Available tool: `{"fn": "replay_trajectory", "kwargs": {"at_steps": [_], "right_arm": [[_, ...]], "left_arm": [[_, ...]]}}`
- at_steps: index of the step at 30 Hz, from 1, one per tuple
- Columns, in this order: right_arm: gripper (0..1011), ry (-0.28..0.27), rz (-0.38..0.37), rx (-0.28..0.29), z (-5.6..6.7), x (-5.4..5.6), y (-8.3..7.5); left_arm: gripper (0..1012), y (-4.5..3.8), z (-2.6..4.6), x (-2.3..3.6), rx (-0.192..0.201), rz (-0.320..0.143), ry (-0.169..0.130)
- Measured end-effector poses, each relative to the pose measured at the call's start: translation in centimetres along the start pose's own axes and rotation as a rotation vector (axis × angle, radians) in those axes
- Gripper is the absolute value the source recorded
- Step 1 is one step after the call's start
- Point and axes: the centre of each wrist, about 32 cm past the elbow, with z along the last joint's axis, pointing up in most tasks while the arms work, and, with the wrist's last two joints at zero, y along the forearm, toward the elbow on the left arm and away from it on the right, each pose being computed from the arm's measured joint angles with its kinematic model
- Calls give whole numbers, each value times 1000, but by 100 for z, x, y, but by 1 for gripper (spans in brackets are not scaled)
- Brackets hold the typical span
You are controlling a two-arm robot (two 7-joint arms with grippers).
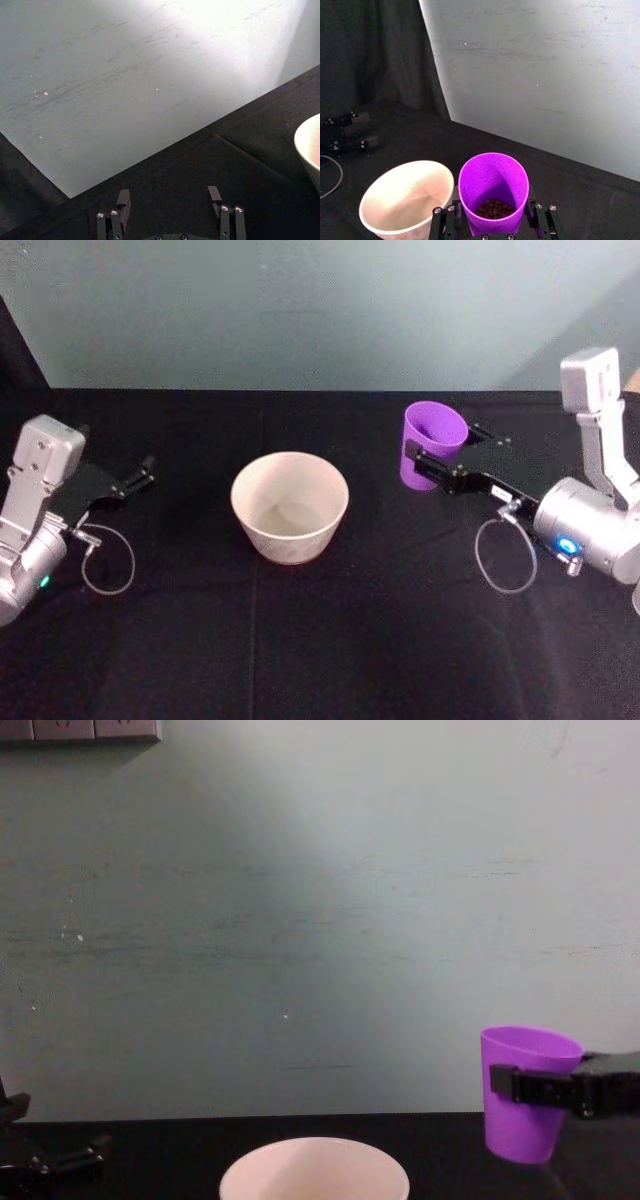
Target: Pick up the cup and pour the mung beans from the cup into the bowl.
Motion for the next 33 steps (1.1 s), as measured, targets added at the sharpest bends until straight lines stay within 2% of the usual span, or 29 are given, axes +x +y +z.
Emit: {"fn": "replay_trajectory", "kwargs": {"at_steps": [3,7,33], "right_arm": [[718,0,8,-9,66,6,9],[718,0,14,-15,79,3,20],[718,2,9,-13,77,3,16]], "left_arm": [[1000,0,0,0,0,0,0],[1000,0,0,0,0,0,0],[1000,0,0,0,0,0,0]]}}
